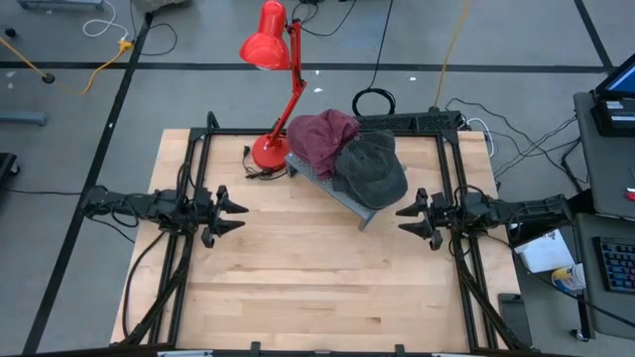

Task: Pick & Place hat
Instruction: Return to Home Position

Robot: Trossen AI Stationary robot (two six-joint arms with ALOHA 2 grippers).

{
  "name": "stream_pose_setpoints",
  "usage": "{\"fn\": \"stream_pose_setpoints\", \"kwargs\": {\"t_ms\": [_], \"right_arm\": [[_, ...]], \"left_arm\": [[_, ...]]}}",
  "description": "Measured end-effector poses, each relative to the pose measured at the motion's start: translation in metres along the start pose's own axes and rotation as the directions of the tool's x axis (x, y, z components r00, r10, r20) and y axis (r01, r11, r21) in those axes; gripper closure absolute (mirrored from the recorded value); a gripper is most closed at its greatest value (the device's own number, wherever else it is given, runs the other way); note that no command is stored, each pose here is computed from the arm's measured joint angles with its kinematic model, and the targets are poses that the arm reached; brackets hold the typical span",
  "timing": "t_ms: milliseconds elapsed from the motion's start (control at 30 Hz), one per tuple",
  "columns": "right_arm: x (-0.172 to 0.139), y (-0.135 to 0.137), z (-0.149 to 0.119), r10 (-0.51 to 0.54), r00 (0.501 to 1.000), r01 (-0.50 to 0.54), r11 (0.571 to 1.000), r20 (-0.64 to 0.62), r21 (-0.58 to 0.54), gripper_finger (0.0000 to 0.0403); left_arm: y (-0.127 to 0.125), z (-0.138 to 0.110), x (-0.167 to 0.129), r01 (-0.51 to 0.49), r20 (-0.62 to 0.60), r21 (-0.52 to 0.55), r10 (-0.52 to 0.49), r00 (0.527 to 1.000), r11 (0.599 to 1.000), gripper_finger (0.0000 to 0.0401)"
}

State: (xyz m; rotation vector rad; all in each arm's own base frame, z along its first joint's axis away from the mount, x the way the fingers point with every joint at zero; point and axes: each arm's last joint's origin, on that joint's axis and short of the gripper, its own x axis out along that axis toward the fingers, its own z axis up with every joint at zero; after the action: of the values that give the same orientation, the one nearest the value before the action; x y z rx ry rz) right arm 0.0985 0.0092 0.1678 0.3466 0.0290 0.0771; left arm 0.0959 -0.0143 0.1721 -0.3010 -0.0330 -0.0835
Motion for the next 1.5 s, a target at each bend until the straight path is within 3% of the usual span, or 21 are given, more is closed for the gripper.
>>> {"fn": "stream_pose_setpoints", "kwargs": {"t_ms": [167,300,1500], "right_arm": [[-0.001,0.005,0.013,0.045,0.990,-0.045,0.999,0.133,0.000,0.0210],[-0.001,0.006,0.016,0.058,0.984,-0.059,0.998,0.168,-0.002,0.0207],[-0.001,0.006,0.016,0.065,0.984,-0.065,0.998,0.167,-0.003,0.0209]], "left_arm": [[0.000,0.000,0.000,0.001,0.003,0.001,-0.001,1.000,1.000,0.0189],[0.000,0.000,0.000,0.001,0.004,0.002,-0.001,1.000,1.000,0.0189],[0.000,0.001,0.000,0.003,0.011,0.001,-0.003,1.000,1.000,0.0189]]}}
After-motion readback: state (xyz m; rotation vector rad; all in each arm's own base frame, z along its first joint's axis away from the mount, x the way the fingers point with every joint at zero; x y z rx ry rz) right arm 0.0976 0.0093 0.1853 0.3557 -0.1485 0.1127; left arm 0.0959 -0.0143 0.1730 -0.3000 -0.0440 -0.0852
